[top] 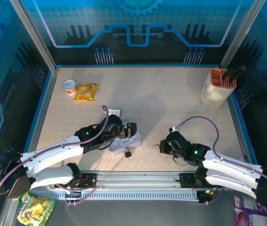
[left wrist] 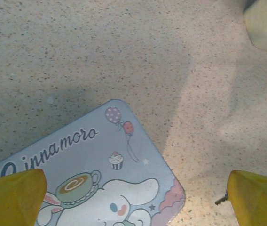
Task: Unlock the padlock with the key
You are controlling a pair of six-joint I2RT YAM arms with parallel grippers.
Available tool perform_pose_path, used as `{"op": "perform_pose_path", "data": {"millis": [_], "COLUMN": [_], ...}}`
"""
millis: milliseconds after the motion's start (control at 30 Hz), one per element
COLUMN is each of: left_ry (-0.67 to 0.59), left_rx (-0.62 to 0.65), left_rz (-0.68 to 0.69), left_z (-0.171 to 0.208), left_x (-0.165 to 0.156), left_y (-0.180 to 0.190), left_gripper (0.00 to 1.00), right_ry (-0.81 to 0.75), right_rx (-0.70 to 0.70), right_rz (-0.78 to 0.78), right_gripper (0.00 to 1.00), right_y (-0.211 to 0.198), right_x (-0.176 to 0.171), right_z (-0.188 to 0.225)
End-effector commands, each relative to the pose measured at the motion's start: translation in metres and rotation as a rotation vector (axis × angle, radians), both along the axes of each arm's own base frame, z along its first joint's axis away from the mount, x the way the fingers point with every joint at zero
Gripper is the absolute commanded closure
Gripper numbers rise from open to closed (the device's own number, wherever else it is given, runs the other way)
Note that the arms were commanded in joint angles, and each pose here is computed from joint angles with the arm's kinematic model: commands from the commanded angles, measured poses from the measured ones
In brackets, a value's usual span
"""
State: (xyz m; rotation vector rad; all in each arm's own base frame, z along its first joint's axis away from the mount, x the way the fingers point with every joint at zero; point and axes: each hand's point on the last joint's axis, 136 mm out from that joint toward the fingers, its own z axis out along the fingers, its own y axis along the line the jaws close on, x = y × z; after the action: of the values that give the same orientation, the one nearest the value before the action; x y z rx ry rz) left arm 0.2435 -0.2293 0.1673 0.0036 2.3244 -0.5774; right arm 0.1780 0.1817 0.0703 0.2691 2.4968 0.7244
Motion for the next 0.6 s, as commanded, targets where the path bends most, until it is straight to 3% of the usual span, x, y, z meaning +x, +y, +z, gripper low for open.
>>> {"op": "perform_pose_path", "data": {"millis": [0,300,433,567], "left_ry": [-0.021,-0.044,-0.046,-0.032], "left_rx": [-0.075,-0.190,-0.302,-0.405], "left_rz": [-0.045,-0.138,-0.129,-0.081], "left_z": [0.020,0.040,0.049,0.054], "left_x": [0.004,0.008,0.011,0.018], "left_y": [-0.019,-0.053,-0.065,-0.073], "left_gripper": [0.01,0.01,0.01,0.05], "right_ry": [-0.089,-0.256,-0.332,-0.445], "right_rx": [0.094,0.255,0.401,0.462], "right_rz": [-0.050,-0.085,-0.183,-0.217], "right_gripper": [1.00,1.00,1.00,1.00], "right_y": [0.003,0.013,0.012,0.014], "right_x": [0.015,0.037,0.049,0.062], "right_z": [0.018,0.072,0.093,0.126]}}
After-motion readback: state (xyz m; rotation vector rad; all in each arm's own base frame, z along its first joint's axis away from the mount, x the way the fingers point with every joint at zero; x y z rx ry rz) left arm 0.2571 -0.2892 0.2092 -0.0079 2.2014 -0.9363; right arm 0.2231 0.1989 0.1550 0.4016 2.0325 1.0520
